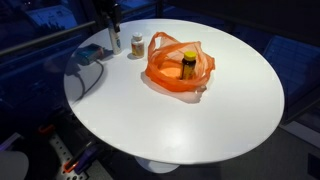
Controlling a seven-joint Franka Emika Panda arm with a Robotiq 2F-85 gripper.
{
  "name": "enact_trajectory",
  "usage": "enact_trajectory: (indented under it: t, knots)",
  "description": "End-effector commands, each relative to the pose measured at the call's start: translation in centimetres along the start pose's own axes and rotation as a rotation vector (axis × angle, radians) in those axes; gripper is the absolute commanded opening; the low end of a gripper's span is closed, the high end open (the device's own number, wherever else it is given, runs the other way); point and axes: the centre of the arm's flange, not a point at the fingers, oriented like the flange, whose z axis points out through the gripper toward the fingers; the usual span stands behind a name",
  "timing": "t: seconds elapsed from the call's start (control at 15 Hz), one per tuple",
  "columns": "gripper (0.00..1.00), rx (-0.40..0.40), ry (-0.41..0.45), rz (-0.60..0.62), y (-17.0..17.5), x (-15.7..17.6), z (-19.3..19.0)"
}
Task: Pick up the longer white container and put it in the orange plastic
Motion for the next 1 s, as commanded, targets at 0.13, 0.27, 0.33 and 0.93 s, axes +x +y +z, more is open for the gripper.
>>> enact_trajectory:
  t: [0.13,0.27,0.33,0.93]
  knots:
    - [0.25,-0.021,0.009,0.017,0.5,0.6,-1.9]
    - [0.11,-0.008,0.012,0.025,1.0,0.6,-3.0]
    - [0.11,-0.002,0.013,0.029,1.3,0.6,-3.7]
    - [0.11,0.007,0.107,0.088,5.4,-0.5,-12.4]
